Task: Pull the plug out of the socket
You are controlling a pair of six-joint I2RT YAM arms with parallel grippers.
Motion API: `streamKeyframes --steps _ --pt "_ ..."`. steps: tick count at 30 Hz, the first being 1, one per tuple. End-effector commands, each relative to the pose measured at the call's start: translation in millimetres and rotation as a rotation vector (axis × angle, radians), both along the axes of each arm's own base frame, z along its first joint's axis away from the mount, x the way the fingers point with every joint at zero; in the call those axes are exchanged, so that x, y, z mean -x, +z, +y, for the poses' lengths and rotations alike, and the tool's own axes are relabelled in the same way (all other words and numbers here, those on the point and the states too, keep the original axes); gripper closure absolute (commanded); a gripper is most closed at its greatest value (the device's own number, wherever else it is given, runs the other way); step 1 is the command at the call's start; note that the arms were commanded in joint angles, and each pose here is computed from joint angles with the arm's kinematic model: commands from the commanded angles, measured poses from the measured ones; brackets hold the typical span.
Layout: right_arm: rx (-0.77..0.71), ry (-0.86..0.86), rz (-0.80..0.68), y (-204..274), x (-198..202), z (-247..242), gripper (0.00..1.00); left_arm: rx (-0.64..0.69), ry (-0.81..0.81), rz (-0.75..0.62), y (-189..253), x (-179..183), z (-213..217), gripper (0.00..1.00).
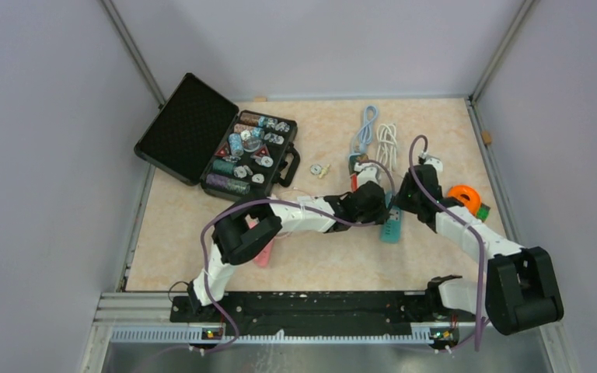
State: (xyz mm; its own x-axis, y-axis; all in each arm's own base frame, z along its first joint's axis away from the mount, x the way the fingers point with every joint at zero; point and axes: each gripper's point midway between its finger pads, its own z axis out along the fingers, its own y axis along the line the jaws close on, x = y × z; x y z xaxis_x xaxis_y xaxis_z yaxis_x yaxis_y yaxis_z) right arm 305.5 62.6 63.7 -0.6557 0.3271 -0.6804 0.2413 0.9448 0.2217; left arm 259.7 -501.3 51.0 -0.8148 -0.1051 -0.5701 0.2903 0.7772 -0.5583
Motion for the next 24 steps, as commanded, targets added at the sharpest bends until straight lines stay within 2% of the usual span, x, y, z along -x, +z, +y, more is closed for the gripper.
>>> streamKeyframes --steps 1,10,18,24 --pt "0.016 -0.064 0.018 3 14 -10 1.00 -0.207 -0.025 0.083 -55 37 30 0.65" --pt "0.016 -0.023 0.044 -3 34 -9 1.00 -0.211 -0.044 0.142 -67 61 19 0.74" --pt "-0.111 0.098 -0.158 53 22 18 1.00 -0.267 -0.012 0.283 -91 76 22 0.83" --pt "-0.136 0.079 -0.132 49 23 20 1.00 -0.290 0.007 0.334 -100 84 25 0.87"
